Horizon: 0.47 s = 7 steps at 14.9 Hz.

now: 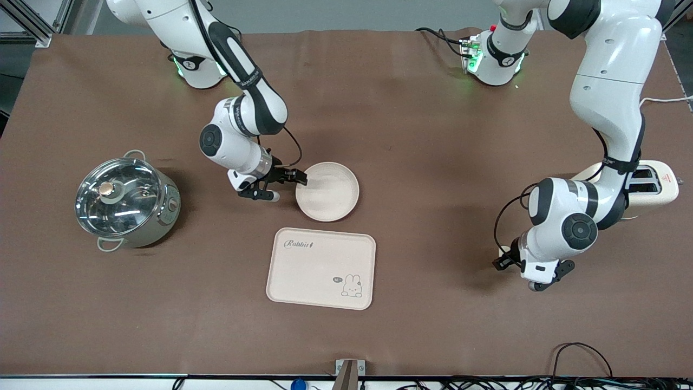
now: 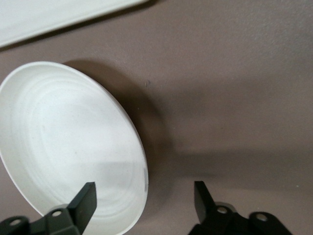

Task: Place bun in plate and plate on tray
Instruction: 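Carry the bun over the white plate while the right gripper grips the plate rim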

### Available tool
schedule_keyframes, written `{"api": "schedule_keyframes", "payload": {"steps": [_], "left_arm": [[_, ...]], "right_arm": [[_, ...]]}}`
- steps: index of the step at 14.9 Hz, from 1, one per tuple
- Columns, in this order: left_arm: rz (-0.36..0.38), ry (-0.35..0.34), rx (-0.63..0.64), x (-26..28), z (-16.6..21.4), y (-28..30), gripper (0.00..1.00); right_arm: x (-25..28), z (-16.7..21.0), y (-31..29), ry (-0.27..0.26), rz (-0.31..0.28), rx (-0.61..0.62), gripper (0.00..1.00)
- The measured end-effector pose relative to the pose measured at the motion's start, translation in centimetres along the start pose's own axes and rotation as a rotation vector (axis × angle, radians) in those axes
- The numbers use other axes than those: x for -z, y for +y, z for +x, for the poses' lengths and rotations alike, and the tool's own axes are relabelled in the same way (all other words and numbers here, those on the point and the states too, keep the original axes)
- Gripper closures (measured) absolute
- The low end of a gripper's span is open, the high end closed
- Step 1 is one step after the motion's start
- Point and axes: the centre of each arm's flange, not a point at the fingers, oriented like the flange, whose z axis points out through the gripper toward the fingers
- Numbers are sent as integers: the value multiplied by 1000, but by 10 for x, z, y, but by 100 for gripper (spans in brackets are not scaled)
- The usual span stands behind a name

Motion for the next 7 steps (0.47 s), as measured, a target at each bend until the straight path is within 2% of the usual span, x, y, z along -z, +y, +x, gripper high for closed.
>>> {"api": "schedule_keyframes", "payload": {"steps": [1,2,4,5,7], "left_arm": [[2,-2,1,-2,0,-1,46],[2,-3,1,-3,0,-1,60],[7,-7,-2,-2,-1,0,76],[14,-16,-6,-1,-3,2,84],[20,-32,-27,3,-13,15,88]], "right_arm": [[-2,1,2,-2,-3,11,24],[-3,2,4,-2,-6,27,24],[-4,6,9,-1,-10,46,35],[-5,7,10,-1,-11,50,35],[-5,7,11,0,-11,51,38]]}}
